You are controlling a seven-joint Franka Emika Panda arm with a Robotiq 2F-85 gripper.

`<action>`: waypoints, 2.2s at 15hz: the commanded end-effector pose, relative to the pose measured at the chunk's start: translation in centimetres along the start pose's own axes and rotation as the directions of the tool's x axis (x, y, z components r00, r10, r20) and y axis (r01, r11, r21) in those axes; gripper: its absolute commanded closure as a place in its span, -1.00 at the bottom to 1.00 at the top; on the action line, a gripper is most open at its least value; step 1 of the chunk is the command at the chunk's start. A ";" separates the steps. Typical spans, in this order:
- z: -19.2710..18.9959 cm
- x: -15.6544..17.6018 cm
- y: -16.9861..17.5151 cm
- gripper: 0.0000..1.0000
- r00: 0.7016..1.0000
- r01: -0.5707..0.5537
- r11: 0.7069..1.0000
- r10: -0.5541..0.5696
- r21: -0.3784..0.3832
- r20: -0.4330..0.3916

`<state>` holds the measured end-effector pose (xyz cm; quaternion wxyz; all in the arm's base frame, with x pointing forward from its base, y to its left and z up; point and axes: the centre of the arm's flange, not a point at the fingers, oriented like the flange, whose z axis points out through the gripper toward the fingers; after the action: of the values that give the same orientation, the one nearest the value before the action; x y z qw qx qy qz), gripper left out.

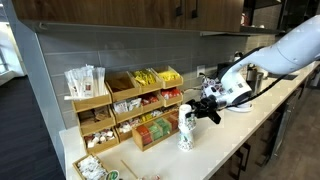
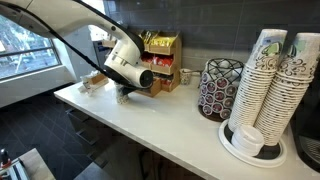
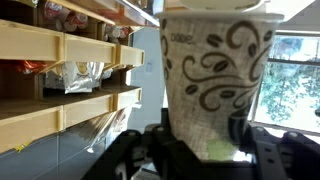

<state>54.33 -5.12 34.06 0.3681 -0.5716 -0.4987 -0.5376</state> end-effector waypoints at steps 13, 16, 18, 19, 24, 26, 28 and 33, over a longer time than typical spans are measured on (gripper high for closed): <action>-0.5 -2.1 0.6 -0.79 1.000 -0.005 1.000 0.005 0.001 0.017; -1.2 -1.5 0.6 -1.00 0.999 0.005 1.000 -0.004 -0.010 0.032; -1.4 -1.4 0.7 -1.00 0.999 0.003 1.000 -0.002 -0.012 0.039; -1.6 -1.2 0.7 -1.00 0.998 -0.011 1.000 0.012 -0.025 0.054; -3.8 2.4 0.3 -1.00 0.960 -0.023 0.982 0.074 -0.188 0.270; -4.7 4.7 0.1 -1.00 0.929 -0.010 0.966 0.105 -0.258 0.355; -5.5 7.2 -0.4 -1.00 0.886 0.000 0.952 0.143 -0.308 0.442; -5.8 12.2 -2.1 -1.00 0.728 0.041 0.923 0.235 -0.384 0.644</action>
<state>52.61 -9.55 44.44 0.1074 -0.7801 -0.4587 -0.4117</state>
